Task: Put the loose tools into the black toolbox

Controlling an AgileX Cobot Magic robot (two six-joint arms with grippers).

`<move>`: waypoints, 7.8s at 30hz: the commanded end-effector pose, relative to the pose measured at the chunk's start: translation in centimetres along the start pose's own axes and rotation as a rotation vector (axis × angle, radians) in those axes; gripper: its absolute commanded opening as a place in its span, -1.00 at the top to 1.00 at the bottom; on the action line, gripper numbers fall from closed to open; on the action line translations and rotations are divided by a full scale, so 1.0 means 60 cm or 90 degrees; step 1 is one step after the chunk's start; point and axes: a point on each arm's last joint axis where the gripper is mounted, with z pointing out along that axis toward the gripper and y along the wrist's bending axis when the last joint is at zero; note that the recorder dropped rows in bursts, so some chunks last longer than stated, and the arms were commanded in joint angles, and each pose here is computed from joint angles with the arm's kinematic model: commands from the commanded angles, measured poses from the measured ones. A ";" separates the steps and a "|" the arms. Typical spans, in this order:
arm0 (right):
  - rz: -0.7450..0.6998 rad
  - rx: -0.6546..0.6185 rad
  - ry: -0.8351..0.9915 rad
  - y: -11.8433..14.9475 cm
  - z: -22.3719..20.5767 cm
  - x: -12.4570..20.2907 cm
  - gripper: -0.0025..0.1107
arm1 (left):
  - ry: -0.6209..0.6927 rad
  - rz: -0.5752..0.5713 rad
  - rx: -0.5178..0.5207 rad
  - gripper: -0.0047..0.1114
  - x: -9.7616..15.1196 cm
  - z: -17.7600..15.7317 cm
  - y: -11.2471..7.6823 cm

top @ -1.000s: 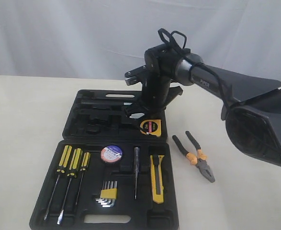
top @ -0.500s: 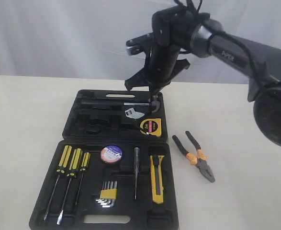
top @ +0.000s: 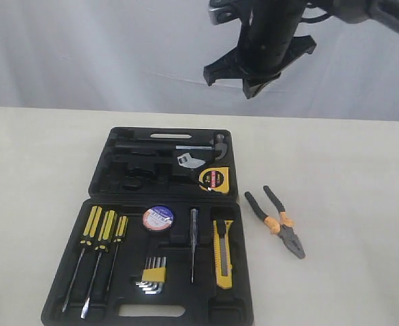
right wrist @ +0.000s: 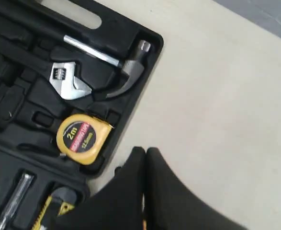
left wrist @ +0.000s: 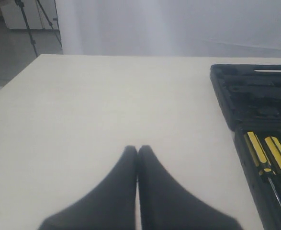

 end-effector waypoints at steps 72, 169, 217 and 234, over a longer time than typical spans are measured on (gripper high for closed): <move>-0.129 -0.090 0.141 -0.026 0.217 0.227 -0.30 | -0.006 -0.006 0.005 0.92 0.000 0.000 -0.001; -0.188 -0.110 0.273 0.042 0.279 0.203 0.67 | -0.006 -0.006 0.005 0.92 0.000 0.000 -0.001; -0.091 -0.084 0.147 0.022 0.147 0.194 -0.10 | -0.006 -0.006 0.005 0.92 0.000 0.000 -0.001; -0.093 -0.089 0.217 0.031 0.264 0.238 -0.33 | -0.006 -0.006 0.005 0.92 0.000 0.000 -0.001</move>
